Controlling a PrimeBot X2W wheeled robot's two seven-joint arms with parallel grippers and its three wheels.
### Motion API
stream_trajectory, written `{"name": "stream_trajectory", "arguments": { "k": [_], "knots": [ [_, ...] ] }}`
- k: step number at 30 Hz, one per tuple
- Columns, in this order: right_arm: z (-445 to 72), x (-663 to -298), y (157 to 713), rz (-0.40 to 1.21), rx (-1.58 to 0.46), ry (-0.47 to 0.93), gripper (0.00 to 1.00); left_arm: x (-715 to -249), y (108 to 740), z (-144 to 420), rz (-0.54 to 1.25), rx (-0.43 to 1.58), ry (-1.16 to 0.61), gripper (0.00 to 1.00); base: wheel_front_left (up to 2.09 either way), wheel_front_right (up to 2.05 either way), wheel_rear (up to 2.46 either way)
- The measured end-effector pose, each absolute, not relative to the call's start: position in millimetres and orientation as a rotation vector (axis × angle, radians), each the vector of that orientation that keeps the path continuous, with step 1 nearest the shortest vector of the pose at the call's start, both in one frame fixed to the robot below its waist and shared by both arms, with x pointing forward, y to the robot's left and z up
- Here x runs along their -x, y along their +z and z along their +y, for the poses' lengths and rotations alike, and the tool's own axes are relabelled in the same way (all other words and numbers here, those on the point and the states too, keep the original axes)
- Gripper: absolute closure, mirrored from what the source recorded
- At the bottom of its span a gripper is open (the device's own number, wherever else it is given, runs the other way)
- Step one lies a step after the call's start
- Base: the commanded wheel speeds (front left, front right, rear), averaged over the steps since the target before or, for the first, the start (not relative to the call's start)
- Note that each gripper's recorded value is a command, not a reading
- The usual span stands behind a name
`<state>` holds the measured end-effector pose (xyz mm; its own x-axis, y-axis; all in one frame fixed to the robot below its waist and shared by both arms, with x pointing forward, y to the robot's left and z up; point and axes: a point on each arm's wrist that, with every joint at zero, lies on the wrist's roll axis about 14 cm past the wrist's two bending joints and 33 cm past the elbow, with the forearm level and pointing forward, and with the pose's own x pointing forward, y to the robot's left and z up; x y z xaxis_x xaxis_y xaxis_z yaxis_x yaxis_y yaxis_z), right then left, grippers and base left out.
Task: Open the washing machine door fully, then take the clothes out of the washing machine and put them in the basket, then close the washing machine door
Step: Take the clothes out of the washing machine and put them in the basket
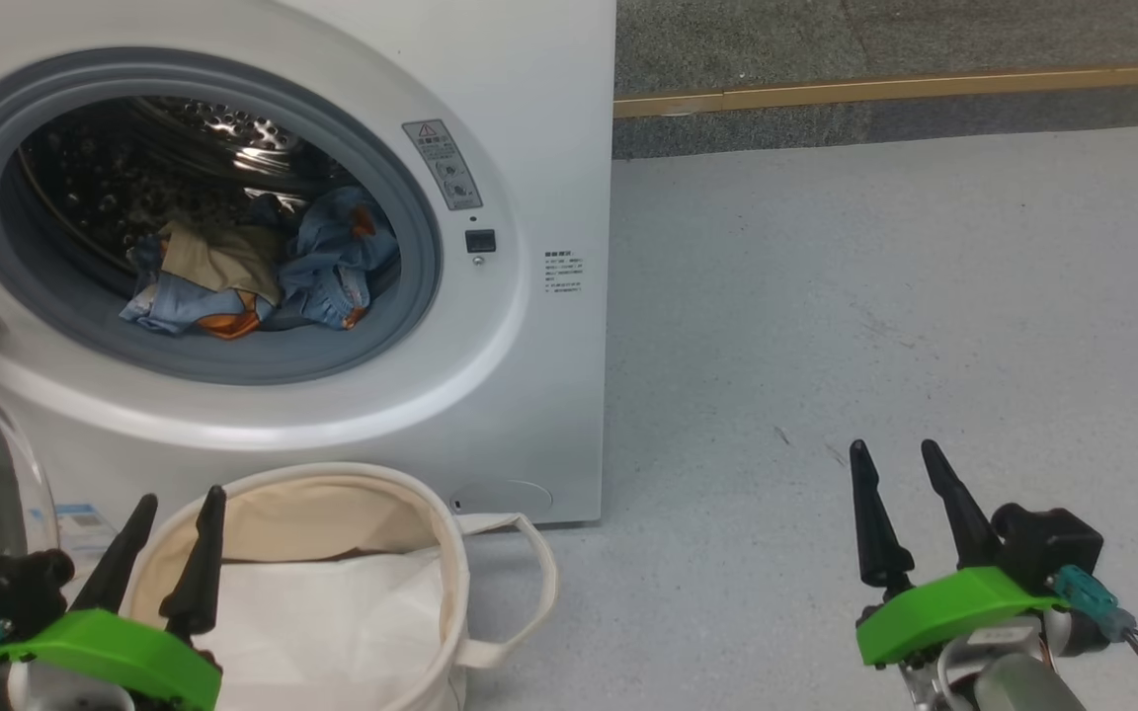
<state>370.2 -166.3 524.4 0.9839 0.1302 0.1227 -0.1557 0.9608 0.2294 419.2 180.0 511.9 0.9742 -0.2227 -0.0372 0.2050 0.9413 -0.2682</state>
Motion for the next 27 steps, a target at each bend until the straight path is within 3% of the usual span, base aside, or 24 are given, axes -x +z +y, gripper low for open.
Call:
{"name": "stream_trajectory", "arguments": {
  "k": [15,22,27],
  "knots": [
    [-167.4,-375.4,521.7,-0.098,-0.238,0.142,0.00,-432.4,491.6,191.2,0.125,0.258,-0.127,0.00,0.00,0.00,0.00],
    [-166.1,-389.4,515.3,-0.080,-0.247,0.139,0.00,-479.7,497.7,187.7,0.152,0.204,-0.101,0.00,0.00,0.00,0.00],
    [-164.6,-409.8,511.2,-0.072,-0.235,0.146,0.00,-526.0,492.4,184.5,0.232,0.049,-0.109,0.00,0.00,0.00,0.00]
  ]
}}
